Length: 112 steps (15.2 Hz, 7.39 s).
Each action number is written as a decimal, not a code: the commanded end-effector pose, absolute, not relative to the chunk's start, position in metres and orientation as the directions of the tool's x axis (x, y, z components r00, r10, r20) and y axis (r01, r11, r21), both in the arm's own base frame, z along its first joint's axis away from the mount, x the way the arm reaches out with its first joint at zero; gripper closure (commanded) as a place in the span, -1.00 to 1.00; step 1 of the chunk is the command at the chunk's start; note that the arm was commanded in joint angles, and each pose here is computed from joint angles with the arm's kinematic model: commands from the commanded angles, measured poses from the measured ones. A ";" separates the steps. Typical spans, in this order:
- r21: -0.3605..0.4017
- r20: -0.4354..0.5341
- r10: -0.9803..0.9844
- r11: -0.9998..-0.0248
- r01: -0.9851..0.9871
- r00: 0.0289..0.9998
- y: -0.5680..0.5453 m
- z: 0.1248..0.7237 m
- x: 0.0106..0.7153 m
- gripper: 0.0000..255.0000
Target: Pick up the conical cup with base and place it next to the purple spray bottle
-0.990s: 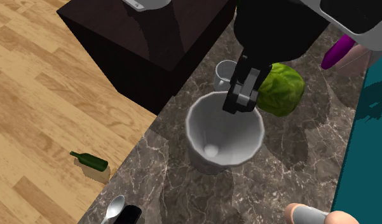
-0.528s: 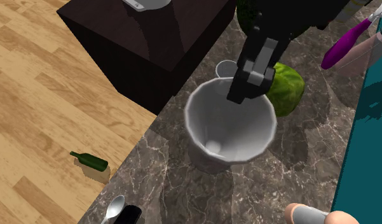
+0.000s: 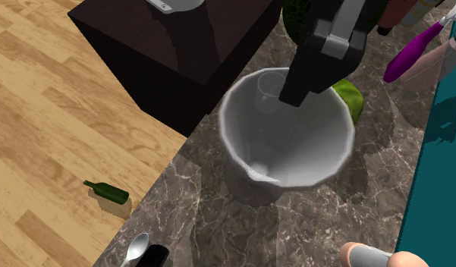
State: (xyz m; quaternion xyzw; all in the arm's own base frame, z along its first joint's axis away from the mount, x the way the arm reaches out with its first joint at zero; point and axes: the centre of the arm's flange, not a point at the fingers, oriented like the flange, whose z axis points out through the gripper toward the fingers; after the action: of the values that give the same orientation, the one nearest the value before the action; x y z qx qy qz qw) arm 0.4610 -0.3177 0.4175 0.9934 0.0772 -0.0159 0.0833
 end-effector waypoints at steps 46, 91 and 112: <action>0.163 -0.044 0.151 -0.974 0.156 0.988 0.012 0.524 0.597 1.00; 0.163 -0.044 0.151 -0.974 0.156 0.988 0.122 0.334 0.643 1.00; 0.163 -0.044 0.151 -0.974 0.156 0.988 0.122 0.223 0.643 1.00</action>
State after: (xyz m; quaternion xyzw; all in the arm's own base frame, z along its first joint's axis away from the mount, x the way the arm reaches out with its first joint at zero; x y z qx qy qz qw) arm 0.6428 0.1219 0.2277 0.9934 0.0772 -0.0164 0.0835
